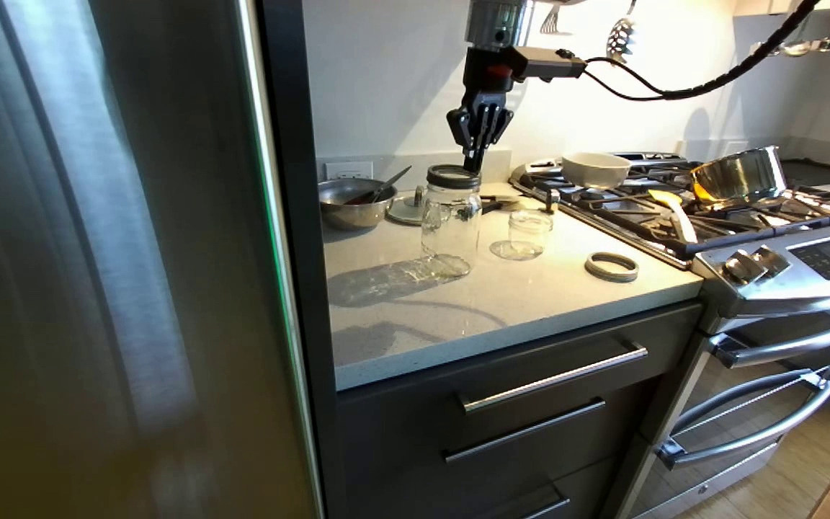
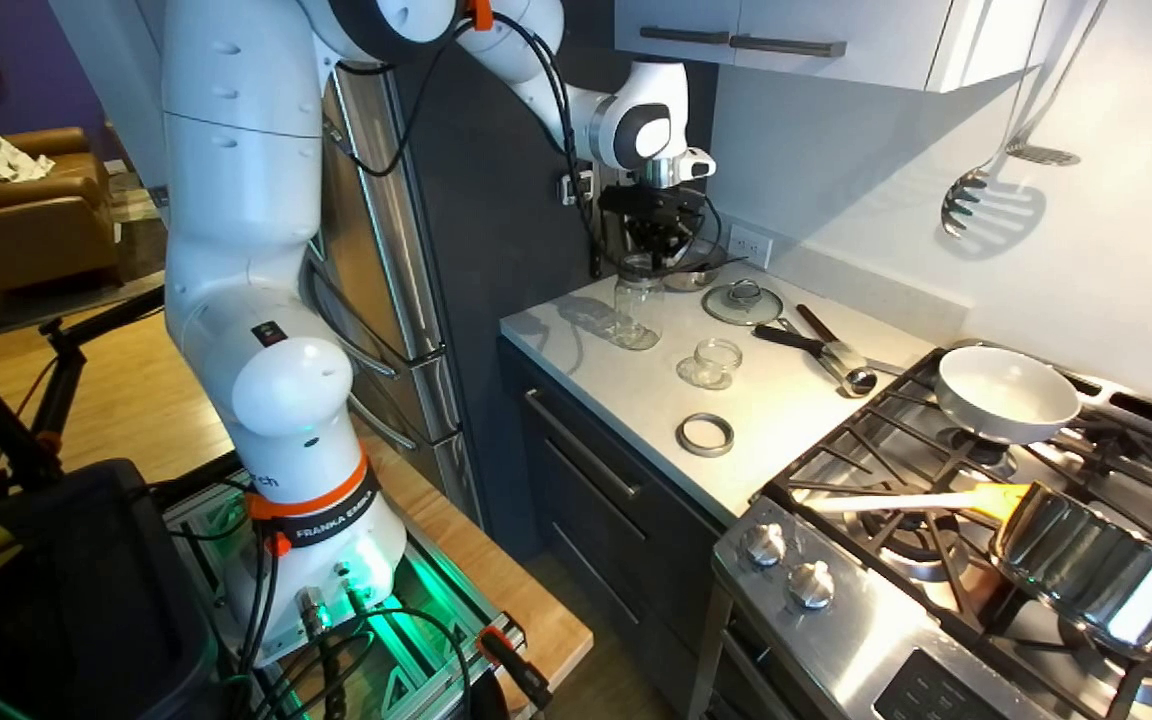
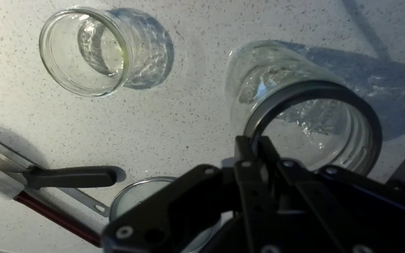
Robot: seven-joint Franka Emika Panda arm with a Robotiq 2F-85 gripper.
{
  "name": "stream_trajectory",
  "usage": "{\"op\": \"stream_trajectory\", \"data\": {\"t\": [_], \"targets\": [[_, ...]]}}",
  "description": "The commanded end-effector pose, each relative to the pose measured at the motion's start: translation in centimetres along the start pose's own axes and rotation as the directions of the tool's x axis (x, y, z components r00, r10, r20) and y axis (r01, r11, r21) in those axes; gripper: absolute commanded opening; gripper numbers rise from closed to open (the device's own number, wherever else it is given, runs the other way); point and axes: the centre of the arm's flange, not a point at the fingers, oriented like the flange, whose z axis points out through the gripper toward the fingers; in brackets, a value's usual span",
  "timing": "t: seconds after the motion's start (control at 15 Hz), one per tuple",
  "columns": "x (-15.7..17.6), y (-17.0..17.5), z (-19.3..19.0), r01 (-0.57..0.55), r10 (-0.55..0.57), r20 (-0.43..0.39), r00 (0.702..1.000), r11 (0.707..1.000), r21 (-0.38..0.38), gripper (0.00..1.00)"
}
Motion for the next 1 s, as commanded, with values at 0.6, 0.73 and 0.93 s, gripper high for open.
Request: {"op": "stream_trajectory", "data": {"t": [0.6, 0.73, 0.93], "targets": [[0.62, -0.01, 0.38, -0.009, 0.01, 0.043, 0.999, 0.999, -0.031, 0.02], [0.6, -0.05, 0.34, 0.0, 0.001, 0.042, 0.999, 0.999, -0.038, 0.02], [0.59, -0.17, 0.21, 0.003, -0.001, 0.038, 0.999, 0.999, -0.043, 0.36]]}}
